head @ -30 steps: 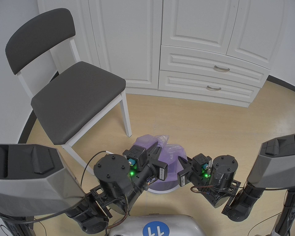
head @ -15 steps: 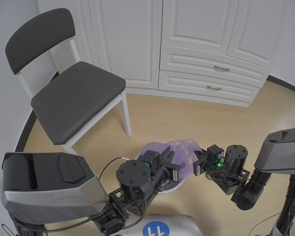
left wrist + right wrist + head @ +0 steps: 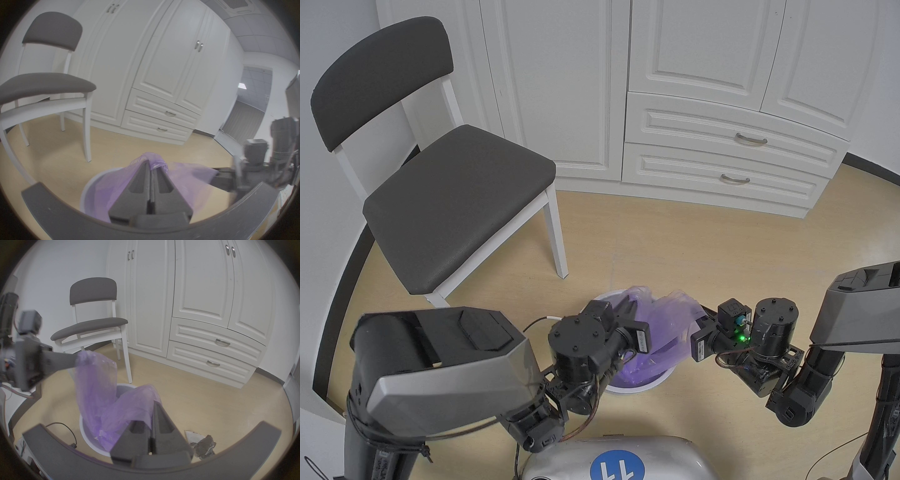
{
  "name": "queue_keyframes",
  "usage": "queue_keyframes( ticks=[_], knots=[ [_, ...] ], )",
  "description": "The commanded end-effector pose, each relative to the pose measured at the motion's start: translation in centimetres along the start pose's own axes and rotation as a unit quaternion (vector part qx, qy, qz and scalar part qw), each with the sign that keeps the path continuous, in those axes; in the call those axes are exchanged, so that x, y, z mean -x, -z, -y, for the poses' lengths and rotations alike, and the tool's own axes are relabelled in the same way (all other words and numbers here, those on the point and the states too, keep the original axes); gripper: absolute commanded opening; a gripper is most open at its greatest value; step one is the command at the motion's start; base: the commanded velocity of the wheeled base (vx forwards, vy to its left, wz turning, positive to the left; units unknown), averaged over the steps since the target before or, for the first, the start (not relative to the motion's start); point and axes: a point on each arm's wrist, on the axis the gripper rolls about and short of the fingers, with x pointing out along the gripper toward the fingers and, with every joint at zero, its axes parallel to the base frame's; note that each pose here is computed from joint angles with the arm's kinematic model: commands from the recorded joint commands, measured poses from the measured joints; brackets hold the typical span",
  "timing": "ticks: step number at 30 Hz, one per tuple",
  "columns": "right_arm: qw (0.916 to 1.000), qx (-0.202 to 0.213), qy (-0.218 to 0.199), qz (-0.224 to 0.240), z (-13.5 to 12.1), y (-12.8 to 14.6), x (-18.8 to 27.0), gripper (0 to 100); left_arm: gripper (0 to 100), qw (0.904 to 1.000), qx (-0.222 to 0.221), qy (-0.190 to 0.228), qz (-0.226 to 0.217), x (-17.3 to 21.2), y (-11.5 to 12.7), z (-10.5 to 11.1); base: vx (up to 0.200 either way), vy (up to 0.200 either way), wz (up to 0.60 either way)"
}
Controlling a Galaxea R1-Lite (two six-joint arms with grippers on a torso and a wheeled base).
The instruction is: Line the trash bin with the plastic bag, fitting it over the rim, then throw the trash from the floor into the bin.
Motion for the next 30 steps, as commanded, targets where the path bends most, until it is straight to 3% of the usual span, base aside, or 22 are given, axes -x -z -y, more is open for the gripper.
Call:
queue_keyframes(
  ticks=[1, 9, 13, 22, 25, 30],
  knots=[
    [0.9997, -0.023, -0.002, 0.009, -0.1, 0.5, -1.4, 0, 0, 0.9988, 0.008, -0.048, -0.001, -3.0, 2.5, -3.9, 0.000, 0.000, 0.00],
    [0.9986, -0.036, 0.033, 0.024, 1.8, 0.8, -3.8, 0, 0, 0.9982, 0.027, -0.053, 0.011, -3.9, 1.6, -6.0, 0.000, 0.000, 0.00],
    [0.9966, -0.040, 0.069, 0.021, 4.4, 1.2, -5.0, 0, 0, 0.9978, 0.018, -0.064, 0.001, -3.8, 0.7, -7.2, 0.000, 0.000, 0.00],
    [0.9907, -0.029, 0.118, -0.061, 9.3, 2.4, -5.1, 0, 0, 0.9878, -0.019, -0.101, -0.117, 0.2, -4.7, -11.2, 0.000, 0.000, 0.00],
    [0.9899, -0.005, 0.119, -0.076, 9.6, 2.9, -4.6, 0, 0, 0.9811, -0.064, -0.112, -0.144, 1.2, -4.8, -12.7, 0.000, 0.000, 0.00],
    [0.9876, 0.025, 0.119, -0.099, 9.8, 3.7, -3.9, 0, 0, 0.9743, -0.090, -0.123, -0.166, 2.2, -4.2, -13.6, 0.000, 0.000, 0.00]
  ],
)
